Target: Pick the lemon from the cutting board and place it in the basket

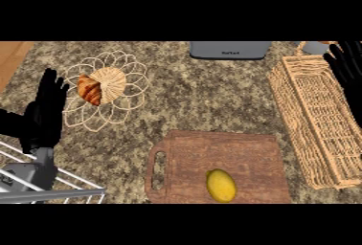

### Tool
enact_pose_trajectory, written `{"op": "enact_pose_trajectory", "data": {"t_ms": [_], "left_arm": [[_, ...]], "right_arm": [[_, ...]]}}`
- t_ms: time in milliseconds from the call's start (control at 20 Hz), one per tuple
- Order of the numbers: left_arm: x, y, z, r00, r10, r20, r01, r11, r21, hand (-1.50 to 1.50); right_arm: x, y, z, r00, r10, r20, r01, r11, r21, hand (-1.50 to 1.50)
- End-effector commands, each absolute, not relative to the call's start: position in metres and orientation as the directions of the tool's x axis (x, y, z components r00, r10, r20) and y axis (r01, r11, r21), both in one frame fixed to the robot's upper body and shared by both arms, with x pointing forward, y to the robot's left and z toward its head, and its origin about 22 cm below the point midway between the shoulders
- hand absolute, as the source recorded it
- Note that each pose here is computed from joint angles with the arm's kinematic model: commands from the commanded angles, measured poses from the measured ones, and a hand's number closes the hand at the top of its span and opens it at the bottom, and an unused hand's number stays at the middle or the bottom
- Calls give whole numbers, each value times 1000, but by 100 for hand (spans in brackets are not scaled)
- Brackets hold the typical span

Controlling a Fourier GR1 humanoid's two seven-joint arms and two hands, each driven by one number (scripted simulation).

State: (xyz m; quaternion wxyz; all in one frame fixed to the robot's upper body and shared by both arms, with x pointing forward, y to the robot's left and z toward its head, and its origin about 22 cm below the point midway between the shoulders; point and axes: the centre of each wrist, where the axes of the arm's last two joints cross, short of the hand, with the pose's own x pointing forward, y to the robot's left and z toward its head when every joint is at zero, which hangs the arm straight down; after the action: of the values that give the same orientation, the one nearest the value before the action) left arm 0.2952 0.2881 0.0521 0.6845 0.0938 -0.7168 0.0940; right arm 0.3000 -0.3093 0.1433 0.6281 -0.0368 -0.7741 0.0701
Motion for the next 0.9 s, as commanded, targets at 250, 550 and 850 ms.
{"op": "enact_pose_trajectory", "data": {"t_ms": [250, 550, 850], "left_arm": [[286, 259, 48, -97, -62, 993, -145, 988, 47, 0], [279, 266, 36, -49, -25, 998, -111, 994, 20, 0], [267, 288, 36, -60, -32, 998, -153, 988, 23, 0]], "right_arm": [[241, -259, 121, -262, 39, 964, -209, 973, -96, 150], [201, -178, 103, -345, 139, 928, -350, 899, -264, -150], [197, -203, 91, -249, 520, 817, -24, 840, -542, -150]]}}
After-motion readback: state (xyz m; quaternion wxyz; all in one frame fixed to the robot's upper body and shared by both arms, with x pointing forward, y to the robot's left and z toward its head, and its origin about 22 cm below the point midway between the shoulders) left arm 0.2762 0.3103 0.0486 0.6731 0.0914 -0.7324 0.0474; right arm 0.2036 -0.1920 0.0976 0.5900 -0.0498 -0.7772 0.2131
